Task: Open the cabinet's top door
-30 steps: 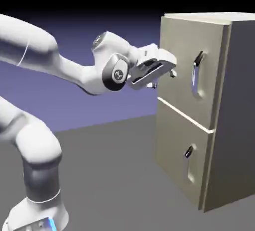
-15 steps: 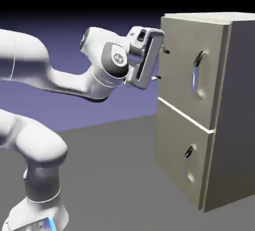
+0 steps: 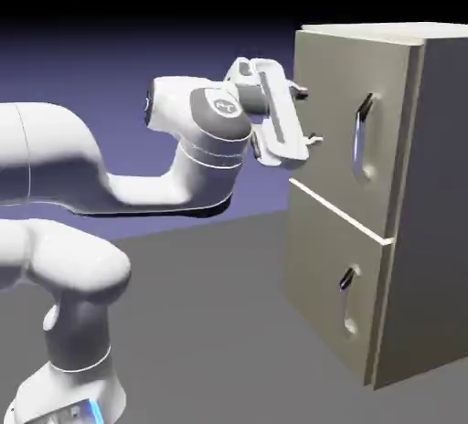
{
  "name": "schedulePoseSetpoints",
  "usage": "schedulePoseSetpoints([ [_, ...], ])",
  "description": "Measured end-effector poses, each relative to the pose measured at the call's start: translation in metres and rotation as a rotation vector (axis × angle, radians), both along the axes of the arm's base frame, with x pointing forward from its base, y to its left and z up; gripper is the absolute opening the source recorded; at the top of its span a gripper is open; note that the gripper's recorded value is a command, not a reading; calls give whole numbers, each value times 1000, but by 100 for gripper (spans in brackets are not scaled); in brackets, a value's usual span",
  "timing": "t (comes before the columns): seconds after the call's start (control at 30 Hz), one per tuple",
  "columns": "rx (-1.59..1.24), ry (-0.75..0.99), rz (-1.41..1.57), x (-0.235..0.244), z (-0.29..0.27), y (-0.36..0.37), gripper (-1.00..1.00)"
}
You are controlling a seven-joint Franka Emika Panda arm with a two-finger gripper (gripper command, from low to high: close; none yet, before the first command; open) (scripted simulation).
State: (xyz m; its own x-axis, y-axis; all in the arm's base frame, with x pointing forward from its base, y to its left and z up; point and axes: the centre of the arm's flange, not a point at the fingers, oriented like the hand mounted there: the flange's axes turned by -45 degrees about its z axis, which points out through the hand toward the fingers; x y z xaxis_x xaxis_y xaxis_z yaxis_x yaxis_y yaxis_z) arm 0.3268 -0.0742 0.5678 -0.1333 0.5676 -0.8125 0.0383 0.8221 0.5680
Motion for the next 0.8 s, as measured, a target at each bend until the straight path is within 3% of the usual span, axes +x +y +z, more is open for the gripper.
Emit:
schedulePoseSetpoints([
  [0.43, -602, -159, 53, 20, -51, -48, 0],
  [0.6, -601, -159, 53, 59, -51, -46, 0],
  [0.63, -602, -159, 53, 69, -51, -45, -100],
  [0.8, -608, -133, -29, 45, -51, -33, -100],
])
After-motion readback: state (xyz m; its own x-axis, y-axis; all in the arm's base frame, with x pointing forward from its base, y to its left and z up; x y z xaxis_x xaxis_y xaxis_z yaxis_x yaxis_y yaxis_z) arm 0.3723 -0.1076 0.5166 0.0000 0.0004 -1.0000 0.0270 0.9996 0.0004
